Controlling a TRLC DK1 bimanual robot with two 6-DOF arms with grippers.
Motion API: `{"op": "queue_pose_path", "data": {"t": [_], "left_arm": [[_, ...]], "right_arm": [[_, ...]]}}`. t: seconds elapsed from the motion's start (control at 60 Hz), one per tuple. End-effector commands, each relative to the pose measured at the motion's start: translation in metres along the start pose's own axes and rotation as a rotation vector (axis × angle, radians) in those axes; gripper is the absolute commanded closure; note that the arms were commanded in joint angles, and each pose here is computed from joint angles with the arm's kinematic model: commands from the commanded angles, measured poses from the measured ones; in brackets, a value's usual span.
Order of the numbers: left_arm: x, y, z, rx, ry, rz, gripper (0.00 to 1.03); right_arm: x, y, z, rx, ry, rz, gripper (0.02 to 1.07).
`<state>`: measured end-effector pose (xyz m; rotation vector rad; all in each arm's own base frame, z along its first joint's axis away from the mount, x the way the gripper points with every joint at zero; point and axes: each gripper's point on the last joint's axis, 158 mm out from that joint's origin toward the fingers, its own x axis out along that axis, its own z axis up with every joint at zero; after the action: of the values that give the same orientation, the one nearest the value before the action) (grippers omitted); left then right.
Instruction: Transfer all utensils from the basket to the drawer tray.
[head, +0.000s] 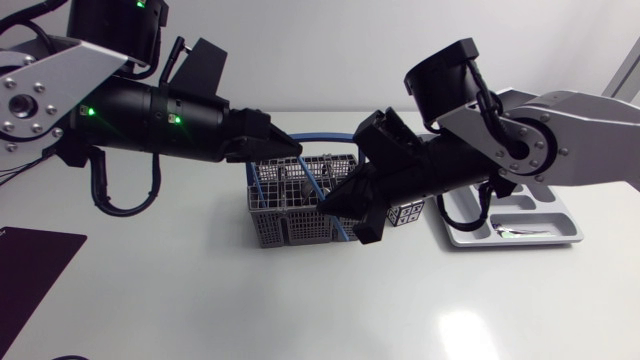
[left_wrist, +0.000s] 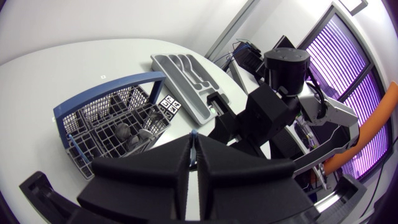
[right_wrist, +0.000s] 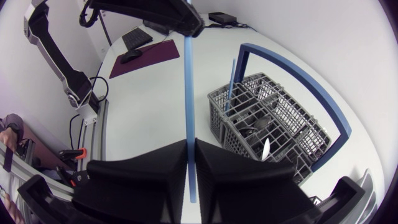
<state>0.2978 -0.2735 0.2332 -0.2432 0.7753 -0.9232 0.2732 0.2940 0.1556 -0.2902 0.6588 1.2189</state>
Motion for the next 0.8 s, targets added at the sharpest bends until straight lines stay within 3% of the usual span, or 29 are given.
{"op": "queue_pose_path", "data": {"t": [0.0, 0.167, 0.3, 0.533, 0.783], "left_arm": [[-0.002, 0.000, 0.000, -0.035, -0.001, -0.011, 0.85], [-0.014, -0.001, 0.018, -0.028, -0.049, -0.008, 0.56], [-0.034, 0.004, 0.040, -0.019, -0.120, 0.017, 0.42], [-0.086, 0.040, 0.077, -0.005, -0.268, 0.161, 0.38], [-0.086, 0.088, 0.035, 0.081, -0.129, 0.356, 0.38]], "right_arm": [[0.004, 0.000, -0.001, 0.035, 0.003, 0.004, 1.01], [0.004, 0.004, -0.009, 0.040, 0.014, 0.012, 1.01], [0.001, 0.006, -0.017, 0.047, 0.023, 0.011, 1.01], [-0.027, -0.021, -0.037, 0.112, 0.018, -0.061, 1.01], [-0.091, -0.094, -0.064, 0.276, -0.020, -0.277, 1.01]]}}
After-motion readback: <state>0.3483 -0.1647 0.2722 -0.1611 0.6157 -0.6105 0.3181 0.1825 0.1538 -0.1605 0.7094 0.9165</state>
